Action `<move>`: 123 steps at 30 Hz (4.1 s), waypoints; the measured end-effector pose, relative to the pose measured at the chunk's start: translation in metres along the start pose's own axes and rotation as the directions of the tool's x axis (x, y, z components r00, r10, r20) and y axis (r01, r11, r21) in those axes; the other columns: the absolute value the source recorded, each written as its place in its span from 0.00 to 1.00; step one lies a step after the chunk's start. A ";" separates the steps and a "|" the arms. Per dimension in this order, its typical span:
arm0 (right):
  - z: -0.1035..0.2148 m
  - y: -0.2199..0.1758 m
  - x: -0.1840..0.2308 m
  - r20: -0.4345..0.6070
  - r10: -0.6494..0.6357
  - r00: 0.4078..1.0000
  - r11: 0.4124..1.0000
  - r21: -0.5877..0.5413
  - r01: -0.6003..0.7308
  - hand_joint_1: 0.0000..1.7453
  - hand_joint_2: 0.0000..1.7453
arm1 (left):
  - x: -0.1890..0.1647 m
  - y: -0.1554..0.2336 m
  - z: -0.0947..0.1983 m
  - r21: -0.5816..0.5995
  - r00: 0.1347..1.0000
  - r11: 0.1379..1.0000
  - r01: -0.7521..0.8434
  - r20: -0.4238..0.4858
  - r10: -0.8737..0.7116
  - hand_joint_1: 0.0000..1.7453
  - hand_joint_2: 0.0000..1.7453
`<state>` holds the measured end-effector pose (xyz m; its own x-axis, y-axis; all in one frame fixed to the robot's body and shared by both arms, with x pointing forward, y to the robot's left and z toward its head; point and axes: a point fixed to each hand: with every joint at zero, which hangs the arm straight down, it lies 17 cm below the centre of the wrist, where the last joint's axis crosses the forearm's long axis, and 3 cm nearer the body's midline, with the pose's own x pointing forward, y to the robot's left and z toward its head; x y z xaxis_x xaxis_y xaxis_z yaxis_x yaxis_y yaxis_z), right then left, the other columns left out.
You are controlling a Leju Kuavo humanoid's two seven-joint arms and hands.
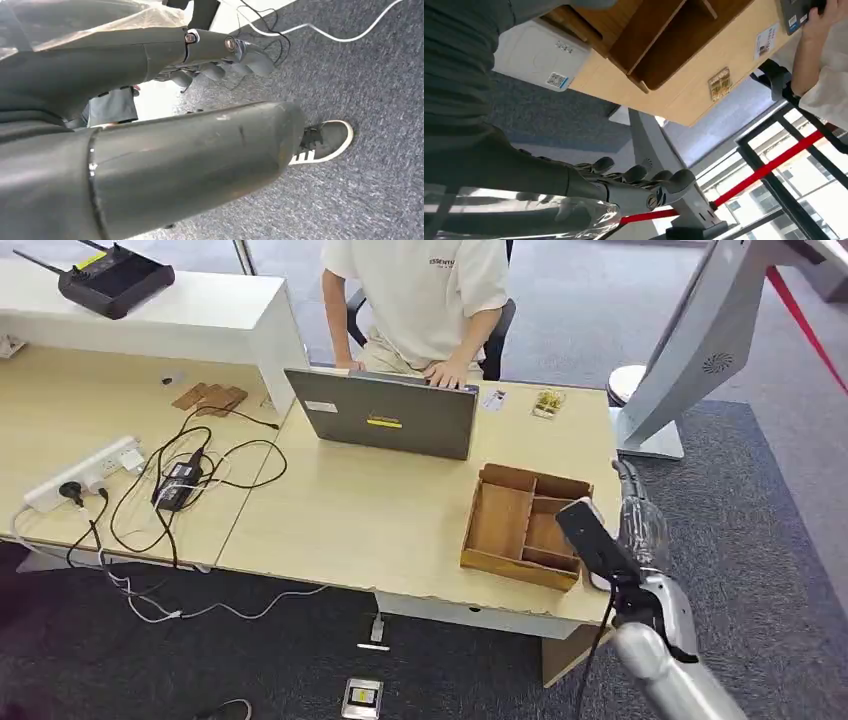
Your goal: Pass the card to the sensor for recognition and then transmit it.
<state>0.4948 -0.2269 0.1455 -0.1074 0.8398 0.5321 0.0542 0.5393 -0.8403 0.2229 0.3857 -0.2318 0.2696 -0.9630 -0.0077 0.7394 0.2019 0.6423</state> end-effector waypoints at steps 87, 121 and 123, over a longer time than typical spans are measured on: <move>0.050 0.066 -0.043 0.033 0.370 0.928 0.916 0.155 -0.371 0.00 1.00 | 0.007 0.008 -0.003 0.013 0.999 0.999 0.035 0.028 -0.035 0.00 0.00; 0.053 0.093 -0.021 0.096 0.404 0.910 0.891 0.183 -0.415 0.00 1.00 | 0.012 0.015 -0.005 0.016 0.998 0.998 0.059 0.030 -0.060 0.00 0.00; 0.052 0.092 -0.021 0.094 0.403 0.910 0.892 0.182 -0.414 0.00 1.00 | 0.012 0.014 -0.005 0.016 0.998 0.998 0.058 0.029 -0.058 0.00 0.00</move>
<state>0.4503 -0.1983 0.0514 -0.1696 0.9761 0.1360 -0.0877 0.1225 -0.9886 0.2396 0.3778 -0.2266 0.2077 -0.9779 -0.0226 0.7435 0.1428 0.6533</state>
